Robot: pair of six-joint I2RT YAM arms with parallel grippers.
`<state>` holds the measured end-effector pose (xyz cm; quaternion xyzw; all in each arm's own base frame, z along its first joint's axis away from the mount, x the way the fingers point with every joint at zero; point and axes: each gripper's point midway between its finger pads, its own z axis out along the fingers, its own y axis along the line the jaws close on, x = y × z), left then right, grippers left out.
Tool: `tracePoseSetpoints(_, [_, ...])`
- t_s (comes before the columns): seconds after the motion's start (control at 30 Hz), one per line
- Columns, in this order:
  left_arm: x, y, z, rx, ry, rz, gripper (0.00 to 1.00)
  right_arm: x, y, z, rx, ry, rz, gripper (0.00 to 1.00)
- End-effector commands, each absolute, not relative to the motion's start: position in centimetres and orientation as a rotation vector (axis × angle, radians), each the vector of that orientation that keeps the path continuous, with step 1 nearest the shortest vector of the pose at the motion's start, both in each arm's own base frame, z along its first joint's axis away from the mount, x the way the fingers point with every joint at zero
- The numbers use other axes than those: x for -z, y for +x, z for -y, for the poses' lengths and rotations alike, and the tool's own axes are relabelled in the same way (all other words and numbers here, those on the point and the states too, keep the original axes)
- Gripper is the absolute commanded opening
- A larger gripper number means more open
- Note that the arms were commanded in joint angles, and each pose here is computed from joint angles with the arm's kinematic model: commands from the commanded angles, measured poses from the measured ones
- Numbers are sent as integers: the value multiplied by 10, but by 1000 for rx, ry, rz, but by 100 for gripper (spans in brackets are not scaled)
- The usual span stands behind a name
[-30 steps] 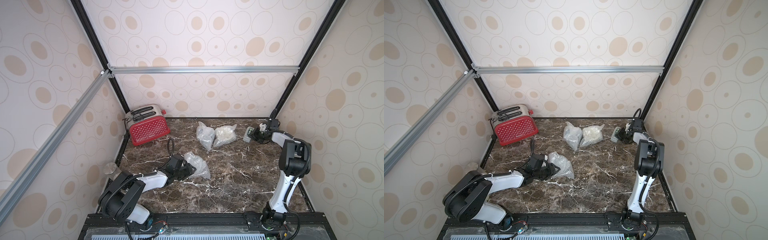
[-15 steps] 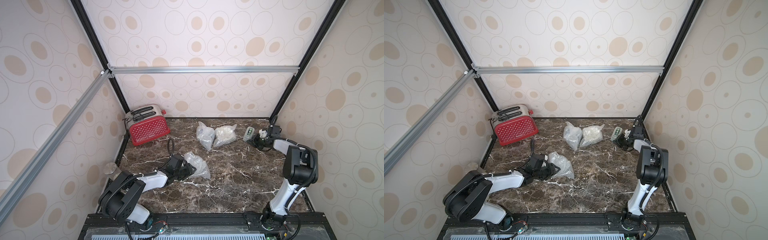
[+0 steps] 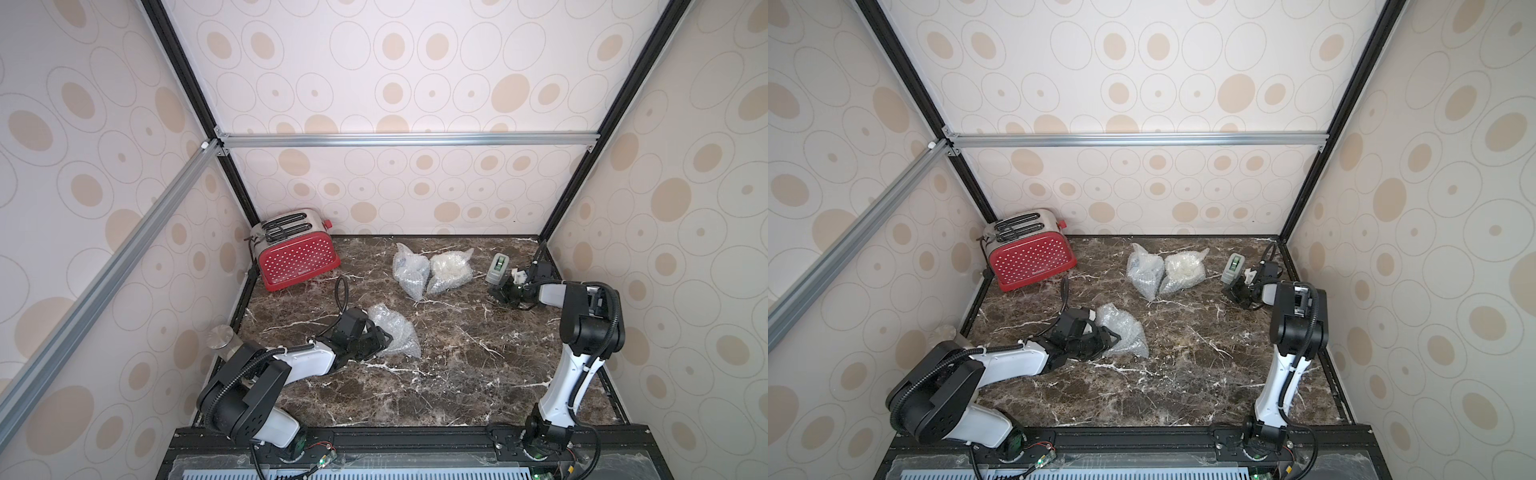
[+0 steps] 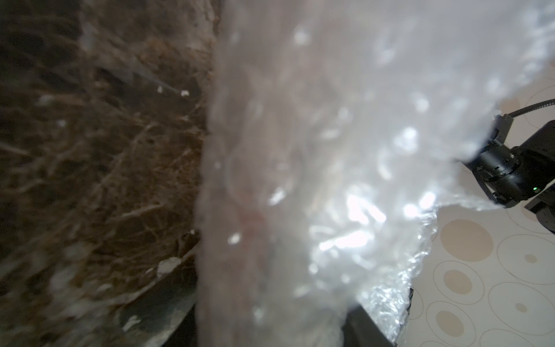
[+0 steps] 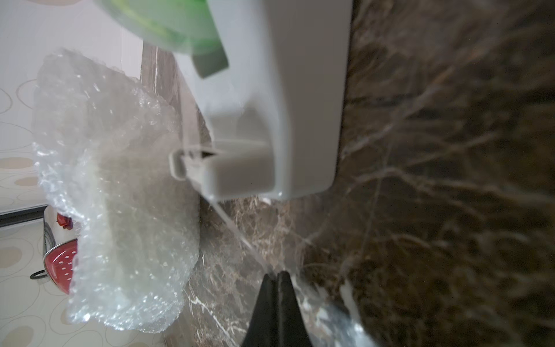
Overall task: Wrap bowls in bubble wrap
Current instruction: Tear off the tape using the Tape Cutter.
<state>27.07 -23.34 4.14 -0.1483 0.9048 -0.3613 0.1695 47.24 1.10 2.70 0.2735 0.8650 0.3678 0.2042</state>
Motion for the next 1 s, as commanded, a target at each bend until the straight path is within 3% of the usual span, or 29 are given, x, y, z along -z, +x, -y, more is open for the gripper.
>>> tracePoseSetpoints(0.0, [-48,272,237,1033,-386,-2556,52,-12,458,-21,-1082,789,-2465,2])
tracePoseSetpoints(0.57, [-50,276,241,1044,-369,-2553,52,-20,424,9,-1046,886,-2441,2])
tracePoseSetpoints(0.97, [-50,277,242,1043,-361,-2554,52,-103,400,-33,-1213,742,-2379,3])
